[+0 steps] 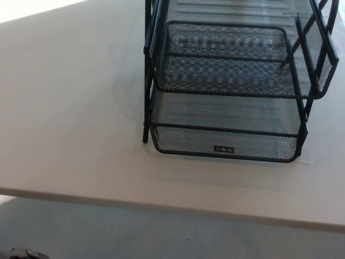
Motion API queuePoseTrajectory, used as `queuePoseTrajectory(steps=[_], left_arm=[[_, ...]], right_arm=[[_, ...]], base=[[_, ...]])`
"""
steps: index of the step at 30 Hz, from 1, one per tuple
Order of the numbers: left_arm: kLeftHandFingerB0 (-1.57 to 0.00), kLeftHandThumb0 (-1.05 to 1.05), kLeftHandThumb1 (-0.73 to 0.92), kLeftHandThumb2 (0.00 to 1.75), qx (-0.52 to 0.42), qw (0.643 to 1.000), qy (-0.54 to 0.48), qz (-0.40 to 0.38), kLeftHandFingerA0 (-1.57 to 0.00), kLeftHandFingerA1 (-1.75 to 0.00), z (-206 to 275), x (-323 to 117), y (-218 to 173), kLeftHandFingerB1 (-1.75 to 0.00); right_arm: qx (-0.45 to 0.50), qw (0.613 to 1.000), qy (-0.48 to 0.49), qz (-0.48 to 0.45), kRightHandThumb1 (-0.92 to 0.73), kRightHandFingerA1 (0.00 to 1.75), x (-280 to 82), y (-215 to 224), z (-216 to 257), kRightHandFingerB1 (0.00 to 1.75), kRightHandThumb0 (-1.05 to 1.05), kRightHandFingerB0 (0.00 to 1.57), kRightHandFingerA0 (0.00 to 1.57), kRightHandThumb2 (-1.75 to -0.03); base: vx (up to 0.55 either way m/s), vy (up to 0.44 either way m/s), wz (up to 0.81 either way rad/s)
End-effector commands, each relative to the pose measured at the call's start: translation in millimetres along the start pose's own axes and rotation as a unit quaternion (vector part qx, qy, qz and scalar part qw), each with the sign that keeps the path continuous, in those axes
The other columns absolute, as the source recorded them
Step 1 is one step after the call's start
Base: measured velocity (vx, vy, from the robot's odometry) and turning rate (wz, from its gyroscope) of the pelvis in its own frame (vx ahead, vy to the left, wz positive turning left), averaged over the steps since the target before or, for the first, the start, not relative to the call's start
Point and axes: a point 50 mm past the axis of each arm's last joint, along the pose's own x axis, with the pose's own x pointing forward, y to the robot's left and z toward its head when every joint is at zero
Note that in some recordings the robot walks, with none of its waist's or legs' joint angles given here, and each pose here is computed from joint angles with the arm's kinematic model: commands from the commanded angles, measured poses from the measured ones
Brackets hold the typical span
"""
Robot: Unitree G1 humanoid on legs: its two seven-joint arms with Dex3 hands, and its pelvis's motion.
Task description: A balck drawer is kept on the middle of the table and the robot uses its right hand to push it back away from the robot
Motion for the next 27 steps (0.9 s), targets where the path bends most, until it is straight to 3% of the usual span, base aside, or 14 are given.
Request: queuePoseTrajectory(steps=[1, 2, 3, 4, 5, 18, 27], left_arm=[[-0.21, -0.67, 0.58, 0.92, 0.014, 1.000, 0.001, 0.013, -0.35, -0.50, -5.3, -6.9, 5.5, -0.42], [-0.21, -0.67, 0.58, 0.92, 0.017, 1.000, 0.003, 0.014, -0.35, -0.50, -5.4, -7.0, 5.7, -0.42], [-0.21, -0.67, 0.58, 0.92, 0.019, 1.000, 0.003, 0.014, -0.35, -0.50, -5.0, -6.9, 5.9, -0.42], [-0.21, -0.67, 0.58, 0.92, 0.020, 1.000, 0.003, 0.013, -0.35, -0.50, -4.7, -6.8, 6.1, -0.42], [-0.21, -0.66, 0.57, 0.92, 0.019, 1.000, 0.003, 0.013, -0.37, -0.51, -4.6, -6.6, 6.3, -0.42], [-0.21, -0.68, 0.59, 0.93, 0.019, 1.000, 0.004, 0.010, -0.36, -0.51, -3.1, -5.7, 6.7, -0.42], [-0.21, -0.67, 0.58, 0.91, 0.019, 1.000, 0.009, 0.005, -0.34, -0.50, -3.0, -5.1, 6.9, -0.42]], right_arm=[[-0.006, 0.991, 0.006, -0.132, -0.69, 0.44, 7.2, -13.8, -20.8, 0.37, -0.59, 0.40, 0.57, -0.65], [-0.003, 0.990, 0.008, -0.138, -0.69, 0.44, 7.8, -14.4, -22.7, 0.37, -0.59, 0.40, 0.57, -0.65], [-0.001, 0.989, 0.013, -0.148, -0.59, 0.55, 8.6, -15.9, -25.4, 0.51, -0.57, 0.43, 0.55, -0.87], [-0.001, 0.988, 0.017, -0.155, -0.59, 0.55, 9.0, -16.9, -27.1, 0.51, -0.57, 0.43, 0.55, -0.87], [-0.001, 0.986, 0.025, -0.167, -0.70, 0.45, 10.0, -18.4, -30.1, 0.40, -0.51, 0.50, 0.65, -0.62], [-0.083, 0.974, 0.073, -0.199, -0.69, 0.43, 13.0, -20.5, -38.5, 0.40, -0.56, 0.54, 0.66, -0.62], [-0.117, 0.970, 0.081, -0.195, -0.70, 0.45, 14.9, -16.1, -39.3, 0.40, -0.54, 0.57, 0.76, -0.61]], base=[[0.00, 0.000, 0.00], [0.00, 0.000, 0.00], [0.00, 0.000, 0.00], [0.00, 0.000, 0.00], [0.00, 0.000, 0.00], [0.00, 0.000, 0.00], [0.00, 0.000, 0.00]])
